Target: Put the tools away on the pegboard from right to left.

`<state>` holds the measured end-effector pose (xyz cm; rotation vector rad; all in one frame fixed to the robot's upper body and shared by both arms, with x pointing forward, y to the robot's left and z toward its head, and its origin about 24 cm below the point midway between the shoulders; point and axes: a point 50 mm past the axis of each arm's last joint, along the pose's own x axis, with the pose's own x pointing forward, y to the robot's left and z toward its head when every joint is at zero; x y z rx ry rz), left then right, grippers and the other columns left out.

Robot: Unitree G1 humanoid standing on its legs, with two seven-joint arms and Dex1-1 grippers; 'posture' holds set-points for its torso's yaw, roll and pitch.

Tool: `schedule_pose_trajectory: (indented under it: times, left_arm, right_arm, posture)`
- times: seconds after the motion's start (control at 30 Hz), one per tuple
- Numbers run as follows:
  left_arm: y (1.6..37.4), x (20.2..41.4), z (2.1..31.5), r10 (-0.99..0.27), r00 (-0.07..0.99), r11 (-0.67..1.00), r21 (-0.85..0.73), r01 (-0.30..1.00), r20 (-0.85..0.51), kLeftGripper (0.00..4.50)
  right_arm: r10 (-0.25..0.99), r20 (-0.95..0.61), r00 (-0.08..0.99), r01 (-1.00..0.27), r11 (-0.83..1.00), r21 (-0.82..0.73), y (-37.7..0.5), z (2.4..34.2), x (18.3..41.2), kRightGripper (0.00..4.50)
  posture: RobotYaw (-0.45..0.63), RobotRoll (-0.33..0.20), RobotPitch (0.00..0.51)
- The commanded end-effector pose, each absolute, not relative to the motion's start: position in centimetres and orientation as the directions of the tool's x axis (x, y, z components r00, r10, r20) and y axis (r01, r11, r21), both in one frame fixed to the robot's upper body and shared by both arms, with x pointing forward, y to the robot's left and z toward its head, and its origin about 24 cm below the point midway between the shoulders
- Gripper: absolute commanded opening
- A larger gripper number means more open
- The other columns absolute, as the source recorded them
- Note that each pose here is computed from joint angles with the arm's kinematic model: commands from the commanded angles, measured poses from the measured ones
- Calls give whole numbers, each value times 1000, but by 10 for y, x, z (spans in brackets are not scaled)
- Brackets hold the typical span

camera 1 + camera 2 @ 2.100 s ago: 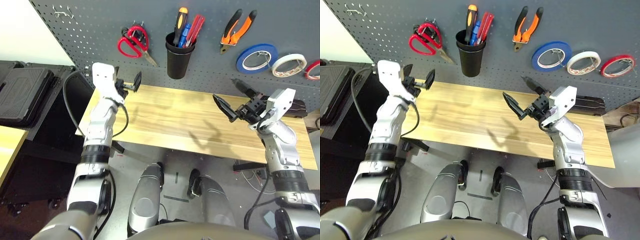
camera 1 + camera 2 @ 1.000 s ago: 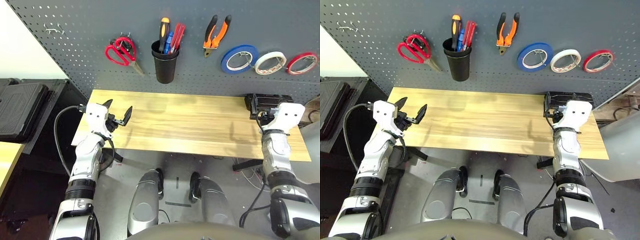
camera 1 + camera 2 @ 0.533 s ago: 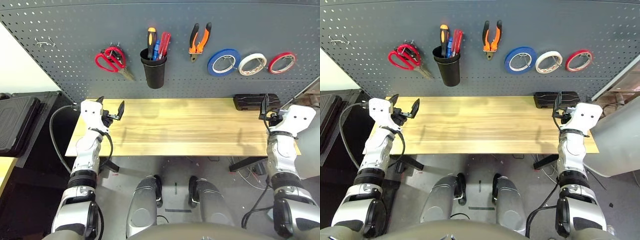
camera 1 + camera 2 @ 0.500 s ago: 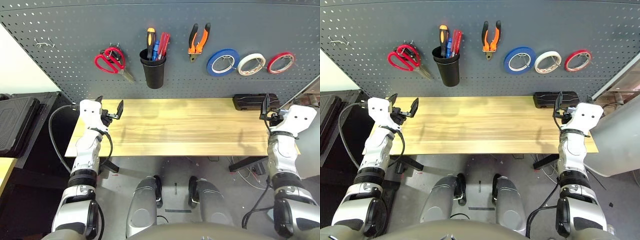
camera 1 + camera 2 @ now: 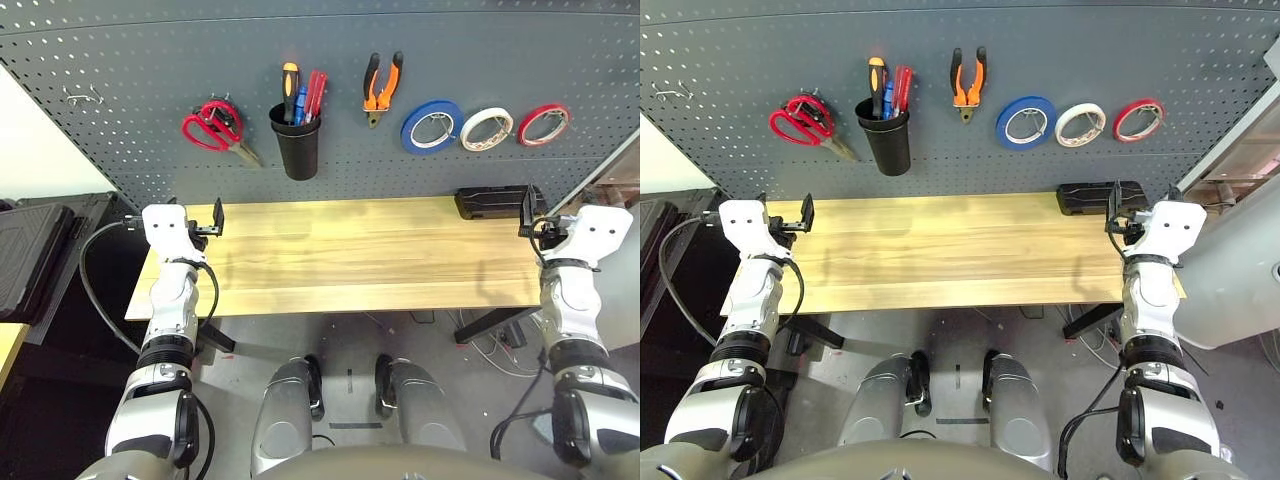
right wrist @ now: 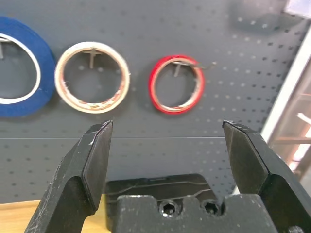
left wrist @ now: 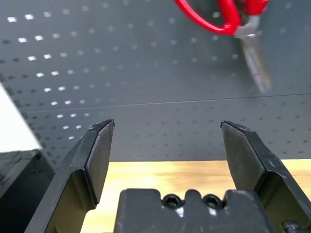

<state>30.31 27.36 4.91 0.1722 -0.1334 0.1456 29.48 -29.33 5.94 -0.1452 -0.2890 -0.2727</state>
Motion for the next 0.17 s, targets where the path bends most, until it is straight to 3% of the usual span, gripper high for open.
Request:
schedule_pose_trajectory:
  times: [0.03,0.17]
  left_arm:
    - [278,298,44,143,982,969,183,-165,127,4490]
    - [281,300,47,136,983,969,189,-158,125,4490]
  right_arm:
    - [-246,285,926,283,954,-97,-294,58,297,4500]
    - [-245,284,927,280,956,-90,-290,57,299,4500]
  posture:
    - [73,0,112]
    - [70,0,114]
